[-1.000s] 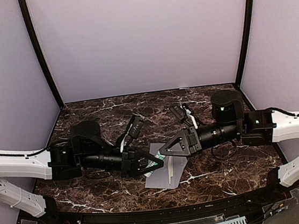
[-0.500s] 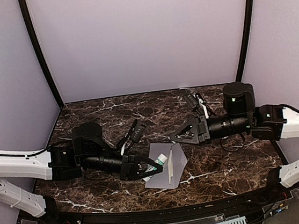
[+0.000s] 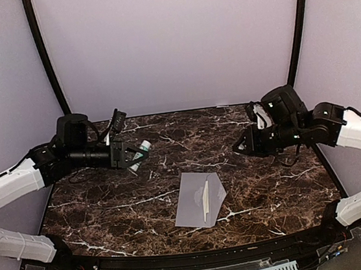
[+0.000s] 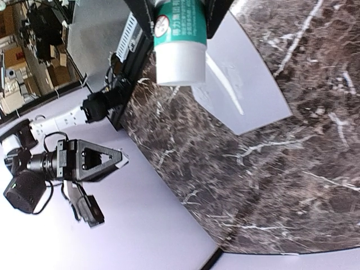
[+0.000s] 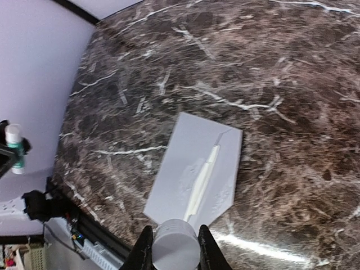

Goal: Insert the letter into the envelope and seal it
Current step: Place the solid glue cap at the center of the board.

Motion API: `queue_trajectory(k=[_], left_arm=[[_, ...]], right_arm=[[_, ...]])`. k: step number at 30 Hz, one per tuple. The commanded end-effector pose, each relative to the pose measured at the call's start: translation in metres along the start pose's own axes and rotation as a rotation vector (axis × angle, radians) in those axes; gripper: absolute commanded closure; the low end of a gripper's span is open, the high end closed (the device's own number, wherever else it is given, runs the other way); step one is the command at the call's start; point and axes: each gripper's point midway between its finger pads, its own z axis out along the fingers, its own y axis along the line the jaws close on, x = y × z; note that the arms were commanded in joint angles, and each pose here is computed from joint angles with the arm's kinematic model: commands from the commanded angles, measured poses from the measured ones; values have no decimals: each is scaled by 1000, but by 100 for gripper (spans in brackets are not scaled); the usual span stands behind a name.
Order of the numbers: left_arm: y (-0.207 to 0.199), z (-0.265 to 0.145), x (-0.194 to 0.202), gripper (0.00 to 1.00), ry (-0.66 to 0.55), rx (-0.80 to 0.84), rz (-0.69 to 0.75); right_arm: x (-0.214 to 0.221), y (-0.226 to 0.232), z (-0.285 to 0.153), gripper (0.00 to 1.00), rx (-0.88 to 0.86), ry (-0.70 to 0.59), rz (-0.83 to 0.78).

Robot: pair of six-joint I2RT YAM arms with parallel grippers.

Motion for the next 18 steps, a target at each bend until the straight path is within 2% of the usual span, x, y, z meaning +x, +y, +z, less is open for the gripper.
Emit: queue_trajectory(k=[1,6,10,14,18], left_arm=[[36,-37,-17,98,-16,-53,14],[84,-77,-40,98,-156,-187,17],[124,-109,-49,99,-255,-368,46],[139,-118,-41,99,-243,-471,115],[151,-113,-28,98,-210,-482,138]], right_arm=[[-11,-83,5,96,291,-18,48],[-29,-163,-3,95,538,-105,156],[-37,-215,-7,95,620,-154,233],[-37,-260,-8,95,696,-158,271],[-32,-292,-3,95,771,-123,277]])
